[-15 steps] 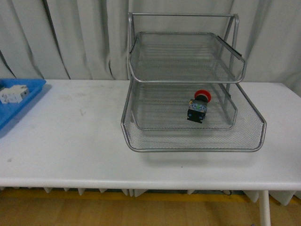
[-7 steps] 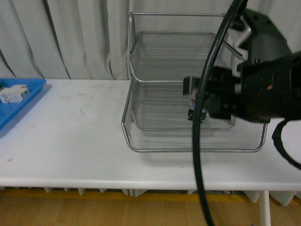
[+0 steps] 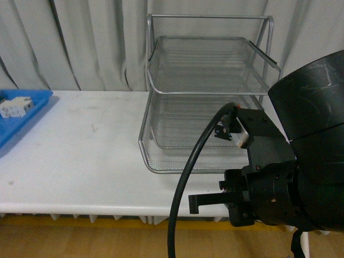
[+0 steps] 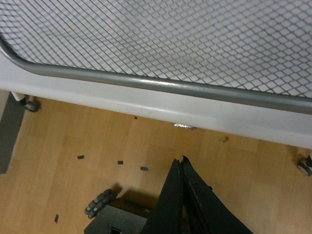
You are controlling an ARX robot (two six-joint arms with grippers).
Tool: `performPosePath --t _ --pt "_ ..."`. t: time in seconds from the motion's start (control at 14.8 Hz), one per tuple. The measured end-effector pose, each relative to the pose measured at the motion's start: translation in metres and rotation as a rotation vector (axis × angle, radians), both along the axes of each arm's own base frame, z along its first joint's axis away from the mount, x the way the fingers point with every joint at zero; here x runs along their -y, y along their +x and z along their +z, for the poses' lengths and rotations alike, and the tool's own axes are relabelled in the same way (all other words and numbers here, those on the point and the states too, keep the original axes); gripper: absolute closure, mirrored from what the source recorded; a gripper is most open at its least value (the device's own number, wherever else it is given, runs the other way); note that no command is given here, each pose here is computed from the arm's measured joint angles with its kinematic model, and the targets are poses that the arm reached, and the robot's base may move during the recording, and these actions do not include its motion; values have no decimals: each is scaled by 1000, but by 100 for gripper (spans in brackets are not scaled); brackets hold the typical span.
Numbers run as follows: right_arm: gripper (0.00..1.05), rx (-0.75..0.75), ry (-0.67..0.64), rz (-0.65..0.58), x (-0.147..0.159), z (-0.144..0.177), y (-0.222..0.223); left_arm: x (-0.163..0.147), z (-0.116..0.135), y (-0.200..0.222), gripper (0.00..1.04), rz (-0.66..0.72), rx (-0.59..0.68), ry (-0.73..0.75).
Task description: Place button on rack with both arms
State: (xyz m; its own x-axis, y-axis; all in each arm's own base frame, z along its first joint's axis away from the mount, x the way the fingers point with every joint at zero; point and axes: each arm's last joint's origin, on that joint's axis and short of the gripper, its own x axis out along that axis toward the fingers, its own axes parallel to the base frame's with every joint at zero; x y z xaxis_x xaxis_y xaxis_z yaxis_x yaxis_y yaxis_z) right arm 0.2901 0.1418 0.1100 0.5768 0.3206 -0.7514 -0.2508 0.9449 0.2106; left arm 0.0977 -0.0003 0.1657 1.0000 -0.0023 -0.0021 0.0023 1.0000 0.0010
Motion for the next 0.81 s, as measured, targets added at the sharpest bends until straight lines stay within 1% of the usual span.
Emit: performPosePath --t 0.13,0.27,0.54,0.81 --pt "103 -14 -22 0 -2 -5 7 0 0 0 7 0 0 0" --pt "103 3 -31 -7 -3 -3 20 0 0 0 7 0 0 0" --pt "103 -9 -69 -35 7 -9 51 0 0 0 7 0 0 0" --pt "103 66 -68 -43 12 1 94 0 0 0 7 0 0 0"
